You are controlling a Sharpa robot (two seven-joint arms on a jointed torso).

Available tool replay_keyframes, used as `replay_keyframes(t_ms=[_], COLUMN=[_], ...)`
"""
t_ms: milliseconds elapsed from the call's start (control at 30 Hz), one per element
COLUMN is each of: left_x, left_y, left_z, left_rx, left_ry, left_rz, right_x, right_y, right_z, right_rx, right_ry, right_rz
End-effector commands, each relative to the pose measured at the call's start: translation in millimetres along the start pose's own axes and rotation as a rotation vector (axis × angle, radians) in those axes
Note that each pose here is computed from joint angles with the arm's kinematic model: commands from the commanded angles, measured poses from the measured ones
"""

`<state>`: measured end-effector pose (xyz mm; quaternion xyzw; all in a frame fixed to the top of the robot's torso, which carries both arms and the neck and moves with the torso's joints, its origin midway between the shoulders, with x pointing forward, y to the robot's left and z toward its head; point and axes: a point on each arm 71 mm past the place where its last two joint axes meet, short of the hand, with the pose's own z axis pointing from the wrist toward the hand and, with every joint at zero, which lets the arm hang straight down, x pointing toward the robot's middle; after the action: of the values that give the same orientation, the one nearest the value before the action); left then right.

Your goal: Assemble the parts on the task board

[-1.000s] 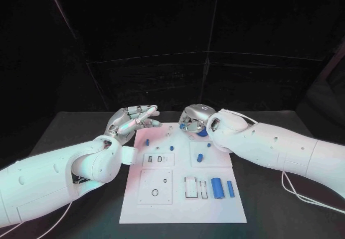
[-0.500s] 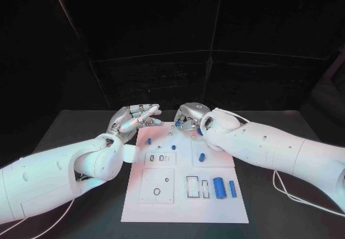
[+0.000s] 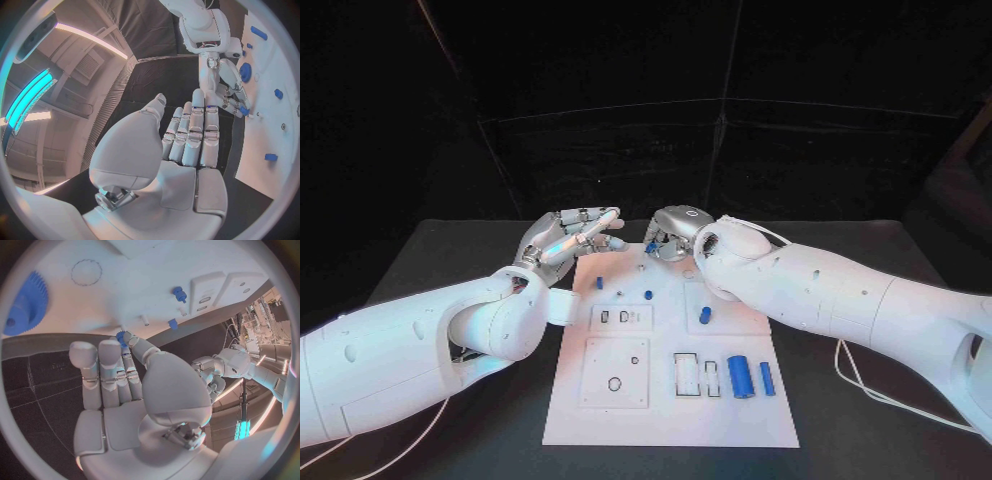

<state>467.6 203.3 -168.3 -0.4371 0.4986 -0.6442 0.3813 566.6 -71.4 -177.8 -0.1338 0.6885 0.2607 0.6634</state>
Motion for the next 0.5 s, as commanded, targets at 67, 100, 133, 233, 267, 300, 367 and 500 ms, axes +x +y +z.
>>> replay_keyframes(t_ms=[67, 100, 133, 233, 267, 300, 367, 500], left_x=[2.6, 2.6, 2.7, 3.2, 3.3, 3.3, 3.5, 3.6], left_y=[-1.8, -2.0, -2.2, -2.6, -2.7, -2.8, -2.8, -3.0], left_z=[0.7, 0.7, 0.6, 0.7, 0.7, 0.8, 1.0, 1.2], left_rx=[0.007, 0.007, 0.008, 0.008, 0.008, 0.008, 0.008, 0.009], left_ry=[0.016, 0.016, 0.016, 0.018, 0.018, 0.018, 0.018, 0.018], left_rz=[-0.002, -0.002, -0.002, -0.003, -0.003, -0.002, -0.003, -0.002], right_x=[0.9, 1.1, 1.3, 1.9, 2.2, 2.4, 3.0, 3.8], right_y=[-0.2, -0.1, 0.3, 2.0, 2.7, 3.2, 4.2, 5.2], right_z=[2.9, 3.3, 3.7, 5.1, 5.7, 6.0, 7.0, 8.1], right_rx=[0.008, 0.008, 0.008, 0.006, 0.005, 0.005, 0.005, 0.006], right_ry=[0.021, 0.022, 0.023, 0.026, 0.028, 0.030, 0.033, 0.040], right_rz=[-0.006, -0.007, -0.007, -0.007, -0.007, -0.007, -0.008, -0.008])
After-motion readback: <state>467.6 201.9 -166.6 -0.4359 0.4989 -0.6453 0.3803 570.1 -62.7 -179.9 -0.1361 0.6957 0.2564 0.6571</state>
